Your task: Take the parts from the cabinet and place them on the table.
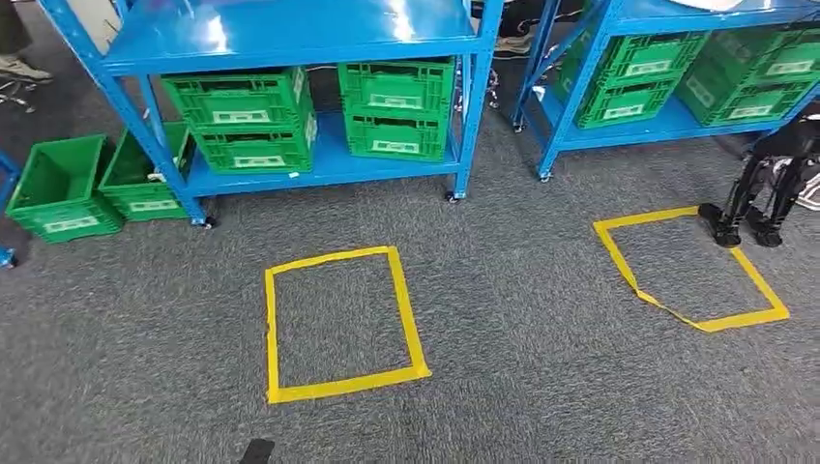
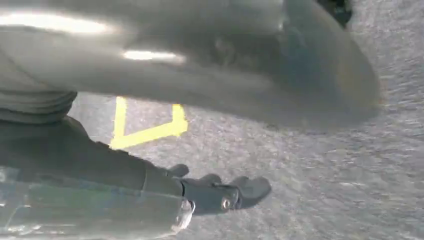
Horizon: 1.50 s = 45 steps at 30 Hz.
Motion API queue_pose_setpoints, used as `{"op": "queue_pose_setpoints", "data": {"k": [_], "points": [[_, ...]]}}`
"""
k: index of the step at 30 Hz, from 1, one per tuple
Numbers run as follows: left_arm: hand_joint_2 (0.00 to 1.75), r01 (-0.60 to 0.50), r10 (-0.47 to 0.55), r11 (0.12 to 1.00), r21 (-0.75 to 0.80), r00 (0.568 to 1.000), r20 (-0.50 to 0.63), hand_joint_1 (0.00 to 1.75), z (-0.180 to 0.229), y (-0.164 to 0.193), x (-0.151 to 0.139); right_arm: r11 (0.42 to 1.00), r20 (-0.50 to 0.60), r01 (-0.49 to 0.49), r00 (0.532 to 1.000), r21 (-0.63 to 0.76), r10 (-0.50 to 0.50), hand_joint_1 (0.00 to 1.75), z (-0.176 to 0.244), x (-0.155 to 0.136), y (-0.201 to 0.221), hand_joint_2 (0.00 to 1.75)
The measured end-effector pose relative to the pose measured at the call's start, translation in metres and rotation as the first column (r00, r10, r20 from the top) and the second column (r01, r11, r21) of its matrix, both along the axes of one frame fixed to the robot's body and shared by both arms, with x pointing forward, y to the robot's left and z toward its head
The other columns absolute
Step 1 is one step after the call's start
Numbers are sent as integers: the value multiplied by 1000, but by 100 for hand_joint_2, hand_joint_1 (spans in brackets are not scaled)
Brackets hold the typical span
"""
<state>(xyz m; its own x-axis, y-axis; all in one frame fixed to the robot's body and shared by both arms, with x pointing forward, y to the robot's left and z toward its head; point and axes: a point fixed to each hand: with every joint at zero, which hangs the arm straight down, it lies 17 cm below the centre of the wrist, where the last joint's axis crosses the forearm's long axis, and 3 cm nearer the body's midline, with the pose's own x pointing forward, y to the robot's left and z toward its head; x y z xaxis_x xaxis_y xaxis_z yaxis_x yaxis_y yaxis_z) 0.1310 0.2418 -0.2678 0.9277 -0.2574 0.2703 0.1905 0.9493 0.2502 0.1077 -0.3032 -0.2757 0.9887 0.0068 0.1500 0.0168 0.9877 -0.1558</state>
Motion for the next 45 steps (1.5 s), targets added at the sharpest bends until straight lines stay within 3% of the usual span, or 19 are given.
{"op": "queue_pose_setpoints", "data": {"k": [4,10,15,23,24,45], "points": [[0,4,-4,1000,0,1000,-27,0,-3,8,-7,1000,-34,4,999,19,-3,0,-1,-8,8,0],[0,-34,33,998,45,999,18,0,-1,37,0,997,24,-36,999,75,34,0,1,3,30,0],[0,-63,59,996,56,996,68,0,3,42,13,994,71,-78,995,72,73,0,3,11,35,0],[0,-73,68,996,55,994,86,0,4,43,16,996,80,-65,995,59,60,0,3,15,29,0],[0,-71,67,996,53,994,89,0,4,43,16,997,79,-59,995,57,54,0,3,14,28,175],[0,-70,67,997,35,995,69,0,3,29,12,998,49,-34,998,53,31,0,2,9,25,175]]}}
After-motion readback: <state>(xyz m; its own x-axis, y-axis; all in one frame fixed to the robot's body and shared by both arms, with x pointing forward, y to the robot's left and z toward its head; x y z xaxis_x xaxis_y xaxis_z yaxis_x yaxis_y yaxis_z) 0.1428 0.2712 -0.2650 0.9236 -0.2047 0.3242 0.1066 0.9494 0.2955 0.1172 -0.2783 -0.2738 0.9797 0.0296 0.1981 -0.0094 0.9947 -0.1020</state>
